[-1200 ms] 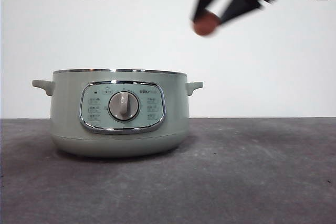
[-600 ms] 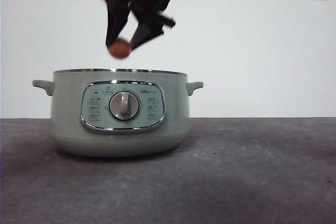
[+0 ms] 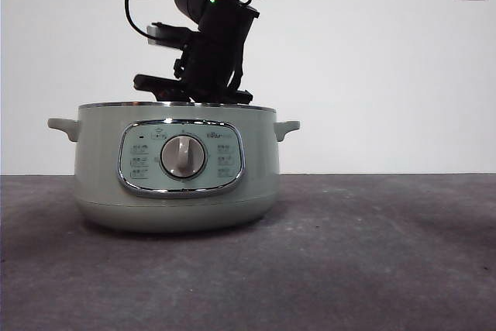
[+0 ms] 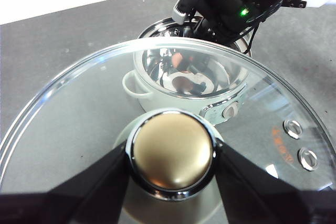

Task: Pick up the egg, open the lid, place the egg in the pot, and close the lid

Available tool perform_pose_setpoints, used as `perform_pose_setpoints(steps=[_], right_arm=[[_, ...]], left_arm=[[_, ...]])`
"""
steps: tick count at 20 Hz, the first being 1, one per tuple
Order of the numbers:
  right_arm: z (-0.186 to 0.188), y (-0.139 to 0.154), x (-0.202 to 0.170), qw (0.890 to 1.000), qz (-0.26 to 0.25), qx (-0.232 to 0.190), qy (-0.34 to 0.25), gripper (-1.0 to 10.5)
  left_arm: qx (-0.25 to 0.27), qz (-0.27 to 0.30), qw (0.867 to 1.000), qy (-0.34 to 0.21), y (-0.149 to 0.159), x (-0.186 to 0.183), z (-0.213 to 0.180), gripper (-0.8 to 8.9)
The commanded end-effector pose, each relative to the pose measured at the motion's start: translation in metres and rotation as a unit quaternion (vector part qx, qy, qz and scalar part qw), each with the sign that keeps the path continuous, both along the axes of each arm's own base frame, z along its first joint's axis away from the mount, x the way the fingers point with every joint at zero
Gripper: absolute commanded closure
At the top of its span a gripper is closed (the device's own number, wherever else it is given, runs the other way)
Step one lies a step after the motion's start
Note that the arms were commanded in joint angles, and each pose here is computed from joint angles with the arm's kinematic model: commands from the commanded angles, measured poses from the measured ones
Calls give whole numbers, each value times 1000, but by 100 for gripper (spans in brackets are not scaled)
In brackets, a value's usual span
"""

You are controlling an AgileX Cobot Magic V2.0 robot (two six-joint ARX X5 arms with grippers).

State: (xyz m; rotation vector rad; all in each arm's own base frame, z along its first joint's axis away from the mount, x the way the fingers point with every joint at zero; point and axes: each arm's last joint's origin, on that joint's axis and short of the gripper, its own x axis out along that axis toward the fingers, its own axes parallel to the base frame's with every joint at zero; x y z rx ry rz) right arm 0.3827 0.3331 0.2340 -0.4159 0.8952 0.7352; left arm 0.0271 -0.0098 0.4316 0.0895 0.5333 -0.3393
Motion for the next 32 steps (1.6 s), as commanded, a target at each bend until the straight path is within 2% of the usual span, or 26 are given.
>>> perform_pose_setpoints(steps=[1, 6, 7, 9, 10, 13, 16, 18, 21, 23, 25, 27, 30, 32], right_arm=[[-17, 4, 0, 1000, 10, -23, 17, 959], [-26, 4, 0, 999, 15, -40, 27, 958], [-26, 4, -1, 999, 17, -36, 29, 911], [-24, 4, -1, 999, 14, -36, 31, 646], [-21, 3, -2, 999, 10, -32, 30, 592], [3, 2, -3, 1000, 8, -19, 19, 593], [55, -5, -10, 1000, 8, -1, 0, 595], [98, -18, -24, 1000, 3, 5, -12, 604], [160, -65, -43, 999, -29, 26, -31, 604], [188, -93, -60, 998, -44, 28, -34, 604], [206, -112, -75, 998, -49, 32, -34, 604], [225, -126, -90, 996, -42, 60, -44, 608], [249, -148, -119, 994, -40, 81, -65, 610], [254, -162, -140, 994, -37, 79, -65, 609]], left_arm=[[-5, -2, 1000, -30, 1, -3, 5, 822], [-5, -2, 1000, -30, 1, -3, 5, 822], [-5, -2, 1000, -30, 1, -3, 5, 822], [-5, -2, 1000, -30, 1, -3, 5, 822], [-5, -2, 1000, -30, 1, -3, 5, 822], [-5, -2, 1000, -30, 1, -3, 5, 822], [-7, -2, 999, -36, 1, -2, 6, 822], [-10, -2, 999, -45, 0, -1, 8, 822], [-3, -6, 999, -48, -2, 5, 9, 822], [-7, -14, 999, -51, -4, 11, 11, 822], [-24, -40, 997, -57, -9, 19, 15, 822], [-26, -52, 997, -58, -13, 29, 16, 822], [-17, -75, 996, -41, -23, 53, 15, 822], [-6, -81, 996, -43, -29, 71, 15, 822]])
